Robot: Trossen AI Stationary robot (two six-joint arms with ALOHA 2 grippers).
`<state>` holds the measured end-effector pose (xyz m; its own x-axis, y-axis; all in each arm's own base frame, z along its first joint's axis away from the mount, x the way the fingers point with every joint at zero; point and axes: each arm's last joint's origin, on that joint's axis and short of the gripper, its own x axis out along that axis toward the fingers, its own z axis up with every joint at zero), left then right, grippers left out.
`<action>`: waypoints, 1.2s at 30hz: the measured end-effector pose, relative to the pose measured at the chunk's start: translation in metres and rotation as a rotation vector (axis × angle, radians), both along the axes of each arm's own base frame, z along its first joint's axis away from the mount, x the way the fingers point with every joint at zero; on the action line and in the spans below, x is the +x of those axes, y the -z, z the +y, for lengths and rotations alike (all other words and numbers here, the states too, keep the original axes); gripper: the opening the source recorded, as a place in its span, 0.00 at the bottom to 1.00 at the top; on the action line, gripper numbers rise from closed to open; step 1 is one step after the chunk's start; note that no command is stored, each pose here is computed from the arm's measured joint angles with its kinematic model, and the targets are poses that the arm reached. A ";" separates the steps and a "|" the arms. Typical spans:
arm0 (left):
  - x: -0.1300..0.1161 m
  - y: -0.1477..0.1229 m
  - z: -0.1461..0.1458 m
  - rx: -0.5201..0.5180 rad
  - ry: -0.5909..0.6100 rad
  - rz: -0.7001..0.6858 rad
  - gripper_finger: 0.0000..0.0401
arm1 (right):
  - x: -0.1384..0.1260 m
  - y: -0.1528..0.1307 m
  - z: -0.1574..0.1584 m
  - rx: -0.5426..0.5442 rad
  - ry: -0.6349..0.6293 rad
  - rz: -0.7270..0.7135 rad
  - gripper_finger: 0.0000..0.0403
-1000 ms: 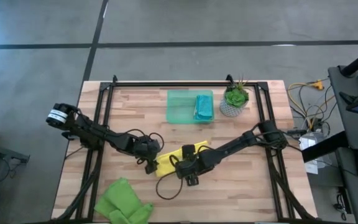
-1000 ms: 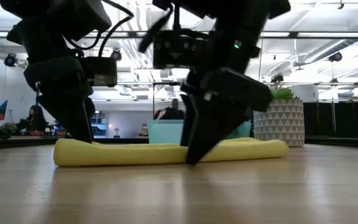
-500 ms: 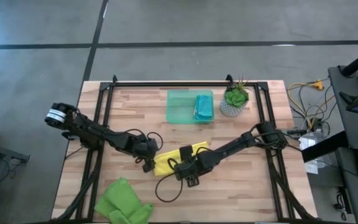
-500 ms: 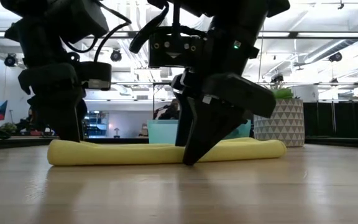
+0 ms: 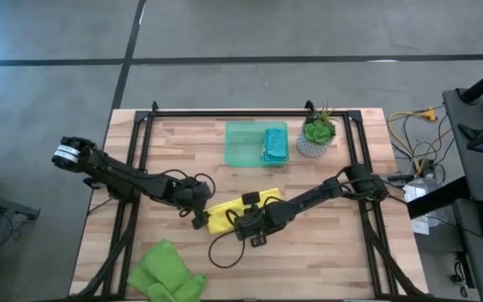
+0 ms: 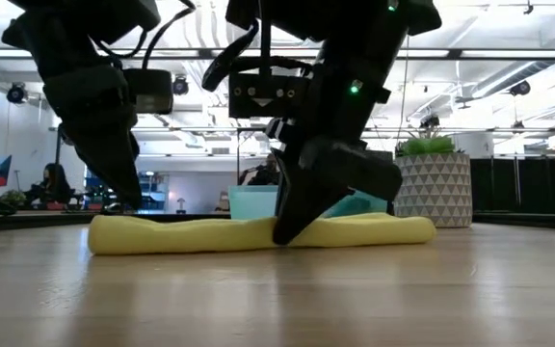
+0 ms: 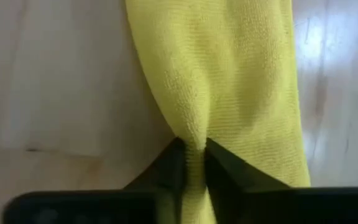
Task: Fold microfiber towels
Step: Fold the yellow microfiber cloth
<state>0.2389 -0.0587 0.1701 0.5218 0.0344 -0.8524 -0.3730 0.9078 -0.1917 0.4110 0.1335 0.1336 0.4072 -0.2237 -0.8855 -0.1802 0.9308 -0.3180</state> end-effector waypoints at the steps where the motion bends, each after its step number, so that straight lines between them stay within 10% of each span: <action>1: -0.001 -0.001 0.000 0.002 0.001 -0.006 0.88 | 0.000 0.000 0.000 0.000 0.000 -0.001 0.09; 17: -0.014 -0.035 0.016 -0.006 -0.056 -0.167 0.88 | -0.003 -0.082 -0.001 -0.072 -0.021 -0.218 0.03; 36: -0.077 -0.172 0.042 0.116 0.113 -1.100 0.88 | 0.001 -0.198 0.000 -0.146 -0.199 -0.700 0.03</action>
